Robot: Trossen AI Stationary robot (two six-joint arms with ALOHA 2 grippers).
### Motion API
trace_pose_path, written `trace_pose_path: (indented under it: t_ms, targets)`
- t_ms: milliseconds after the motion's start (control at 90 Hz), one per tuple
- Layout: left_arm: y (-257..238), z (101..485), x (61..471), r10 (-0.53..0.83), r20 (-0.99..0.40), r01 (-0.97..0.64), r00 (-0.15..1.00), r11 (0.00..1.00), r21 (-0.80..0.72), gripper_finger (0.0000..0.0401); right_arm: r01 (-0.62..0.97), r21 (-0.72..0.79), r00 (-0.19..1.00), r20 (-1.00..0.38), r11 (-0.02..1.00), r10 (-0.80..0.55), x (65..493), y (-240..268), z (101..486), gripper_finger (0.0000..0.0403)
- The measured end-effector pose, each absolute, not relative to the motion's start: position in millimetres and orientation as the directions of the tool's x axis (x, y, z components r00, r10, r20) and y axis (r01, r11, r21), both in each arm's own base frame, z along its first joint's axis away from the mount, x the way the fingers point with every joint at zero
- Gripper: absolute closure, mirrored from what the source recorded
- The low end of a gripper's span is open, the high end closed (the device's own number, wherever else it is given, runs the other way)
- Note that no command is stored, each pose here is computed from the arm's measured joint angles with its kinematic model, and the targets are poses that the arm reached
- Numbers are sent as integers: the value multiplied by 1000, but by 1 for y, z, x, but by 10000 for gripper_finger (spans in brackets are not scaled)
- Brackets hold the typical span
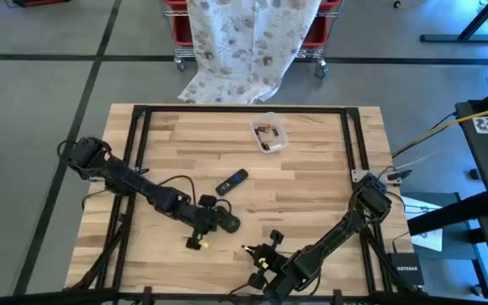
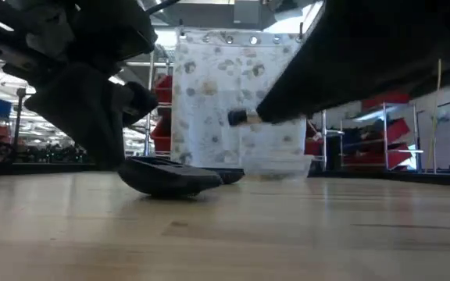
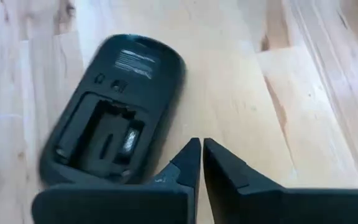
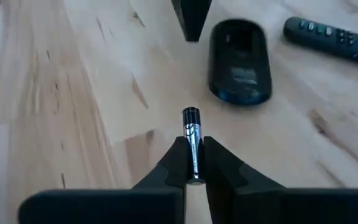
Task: Insert battery
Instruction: Insert the white battery into the wireless mouse
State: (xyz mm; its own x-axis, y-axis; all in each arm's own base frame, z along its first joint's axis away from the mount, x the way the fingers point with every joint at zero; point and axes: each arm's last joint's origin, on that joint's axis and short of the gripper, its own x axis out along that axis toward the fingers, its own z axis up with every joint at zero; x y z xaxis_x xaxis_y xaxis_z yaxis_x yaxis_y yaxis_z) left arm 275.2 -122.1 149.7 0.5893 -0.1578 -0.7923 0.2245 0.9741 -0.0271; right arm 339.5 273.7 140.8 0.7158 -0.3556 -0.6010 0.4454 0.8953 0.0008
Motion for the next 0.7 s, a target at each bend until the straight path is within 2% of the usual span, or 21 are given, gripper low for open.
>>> trace_pose_path:
  t_ms: [289,700]
  targets:
    - [-129,149,271,-135,-793,183,594,983,-30,401,395,-9,703,-641,919,-308,365,251,144,395]
    - [-144,147,258,-78,-811,110,580,994,-16,401,138,-183,641,-732,973,-229,417,190,169,395]
